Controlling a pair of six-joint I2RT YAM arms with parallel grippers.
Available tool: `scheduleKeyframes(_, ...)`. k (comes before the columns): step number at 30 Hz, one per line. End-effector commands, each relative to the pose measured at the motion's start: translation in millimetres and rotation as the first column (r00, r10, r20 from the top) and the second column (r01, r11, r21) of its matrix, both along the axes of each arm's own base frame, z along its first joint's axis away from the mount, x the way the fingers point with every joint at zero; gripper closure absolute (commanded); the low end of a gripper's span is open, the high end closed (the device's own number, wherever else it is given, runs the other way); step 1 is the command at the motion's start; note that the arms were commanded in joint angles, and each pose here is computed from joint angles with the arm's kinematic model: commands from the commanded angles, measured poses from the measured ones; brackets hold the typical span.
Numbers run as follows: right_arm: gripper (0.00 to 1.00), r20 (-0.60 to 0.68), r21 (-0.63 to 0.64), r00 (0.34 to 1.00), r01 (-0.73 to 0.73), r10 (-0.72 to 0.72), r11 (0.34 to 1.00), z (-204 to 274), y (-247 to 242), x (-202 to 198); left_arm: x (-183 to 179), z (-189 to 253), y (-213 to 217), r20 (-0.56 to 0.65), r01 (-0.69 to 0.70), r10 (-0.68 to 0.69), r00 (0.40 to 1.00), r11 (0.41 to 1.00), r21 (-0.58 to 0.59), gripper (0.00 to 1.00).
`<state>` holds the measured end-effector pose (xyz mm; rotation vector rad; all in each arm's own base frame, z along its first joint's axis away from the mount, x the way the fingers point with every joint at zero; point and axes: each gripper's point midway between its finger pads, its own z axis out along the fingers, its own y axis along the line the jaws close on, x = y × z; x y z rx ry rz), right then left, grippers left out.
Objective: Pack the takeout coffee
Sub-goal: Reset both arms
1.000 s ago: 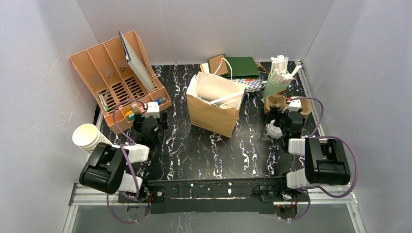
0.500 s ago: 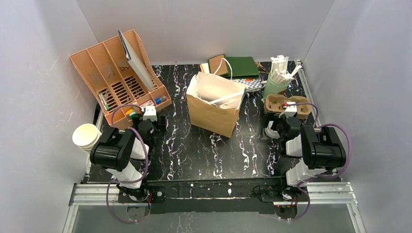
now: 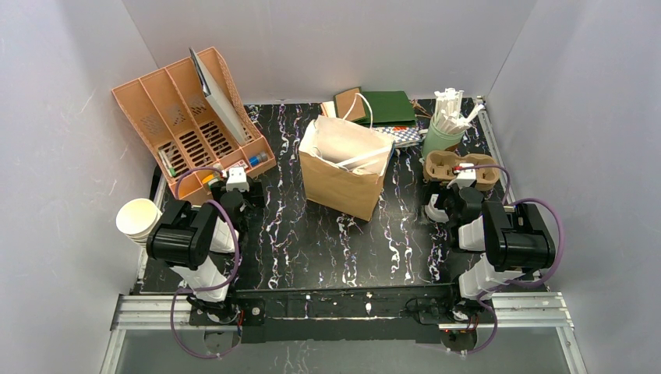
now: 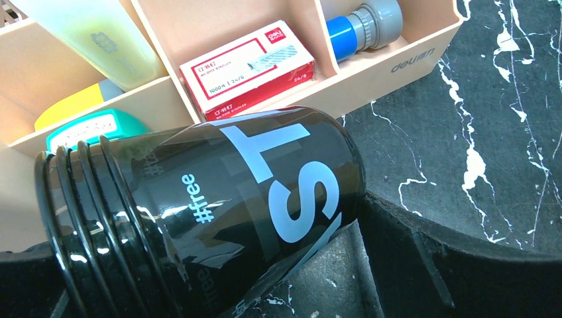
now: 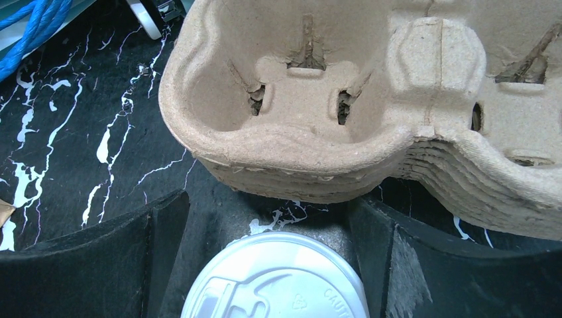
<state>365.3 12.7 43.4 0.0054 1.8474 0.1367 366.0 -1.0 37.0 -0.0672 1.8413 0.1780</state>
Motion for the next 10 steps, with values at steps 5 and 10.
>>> scheduleKeyframes(5,0.02,0.062,-0.018,0.998,-0.009,0.01,1.0,16.5,0.5,12.5,1.5,-4.2,8.6,-0.016,-0.036,0.036,0.999,0.999,0.009,0.02)
scheduleKeyframes(10,0.02,0.062,-0.018,0.998,-0.009,0.01,1.0,16.8,0.5,12.6,-0.5,-4.1,9.7,-0.017,-0.039,0.039,0.999,0.999,0.009,0.02)
